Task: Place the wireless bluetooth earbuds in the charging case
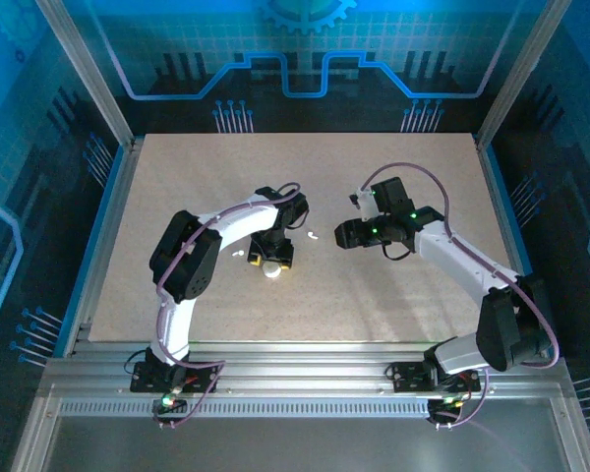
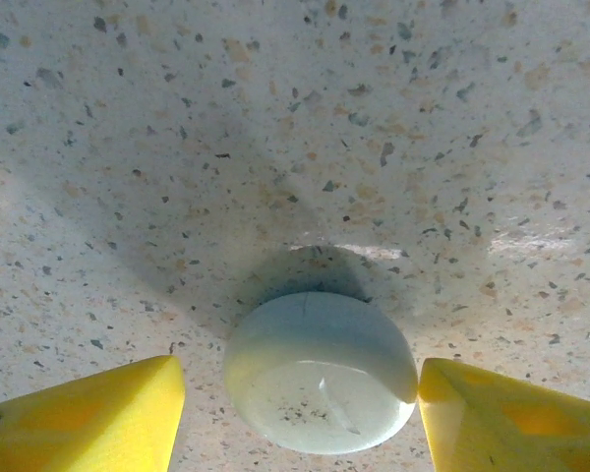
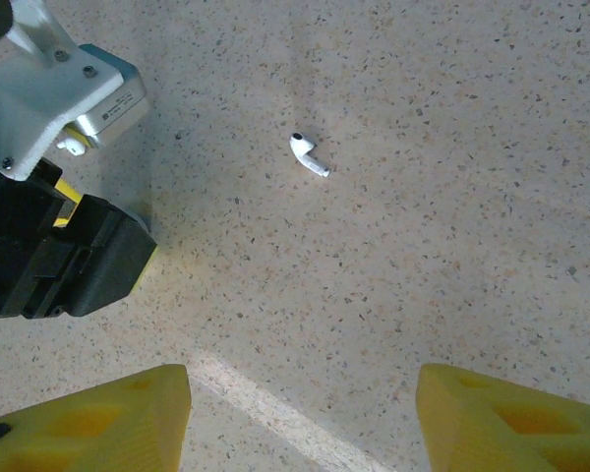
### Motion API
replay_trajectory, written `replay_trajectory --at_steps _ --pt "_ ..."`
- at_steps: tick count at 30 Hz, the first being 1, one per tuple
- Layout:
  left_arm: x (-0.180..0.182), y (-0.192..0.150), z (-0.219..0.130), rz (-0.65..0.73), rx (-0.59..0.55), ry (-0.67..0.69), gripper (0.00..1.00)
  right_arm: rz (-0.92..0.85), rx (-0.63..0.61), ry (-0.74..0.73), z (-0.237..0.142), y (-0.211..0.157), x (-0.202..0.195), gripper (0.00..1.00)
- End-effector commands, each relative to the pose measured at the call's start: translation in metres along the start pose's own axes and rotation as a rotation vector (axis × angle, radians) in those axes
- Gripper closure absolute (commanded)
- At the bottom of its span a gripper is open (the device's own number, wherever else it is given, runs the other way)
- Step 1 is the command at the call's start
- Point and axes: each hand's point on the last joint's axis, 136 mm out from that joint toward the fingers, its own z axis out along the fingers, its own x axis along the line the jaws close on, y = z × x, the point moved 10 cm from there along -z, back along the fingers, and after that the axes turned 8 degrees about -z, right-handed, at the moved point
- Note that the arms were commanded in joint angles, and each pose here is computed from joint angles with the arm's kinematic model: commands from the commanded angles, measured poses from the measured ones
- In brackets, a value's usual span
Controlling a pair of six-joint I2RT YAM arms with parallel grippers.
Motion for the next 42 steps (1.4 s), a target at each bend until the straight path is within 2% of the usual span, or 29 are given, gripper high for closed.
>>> replay_trajectory --at_steps 1,16,19,24,29,32,38,42 --pt "-0.001 0.002 0.005 -0.02 0.027 0.002 0.34 0.017 -0.001 -0.013 -0.007 -0.003 -0.003 0.37" --pt "-0.003 0.001 0.022 -0.021 0.071 0.001 0.34 0.026 -0.011 -0.02 -0.012 -0.005 -0.005 0.37" --pt "-0.002 -0.001 0.024 -0.021 0.079 0.0 0.43 0.029 -0.017 -0.022 -0.014 -0.005 -0.006 0.37" --pt "0.0 -0.005 0.022 -0.022 0.075 -0.006 0.51 0.036 -0.026 -0.025 -0.016 -0.005 -0.007 0.37" --pt "0.002 -0.005 0.003 -0.029 0.029 -0.046 0.54 0.052 -0.069 -0.008 -0.019 -0.004 -0.007 0.38" --pt "0.0 -0.004 -0.019 -0.051 -0.028 -0.128 0.54 0.065 -0.133 0.016 -0.024 -0.005 -0.004 0.38" --pt "-0.007 -0.005 -0.08 -0.144 -0.165 -0.418 0.56 0.116 -0.316 0.085 -0.039 -0.025 0.004 0.4" --pt "-0.013 -0.011 -0.103 -0.236 -0.21 -0.628 0.57 0.142 -0.417 0.101 -0.047 -0.046 0.012 0.41"
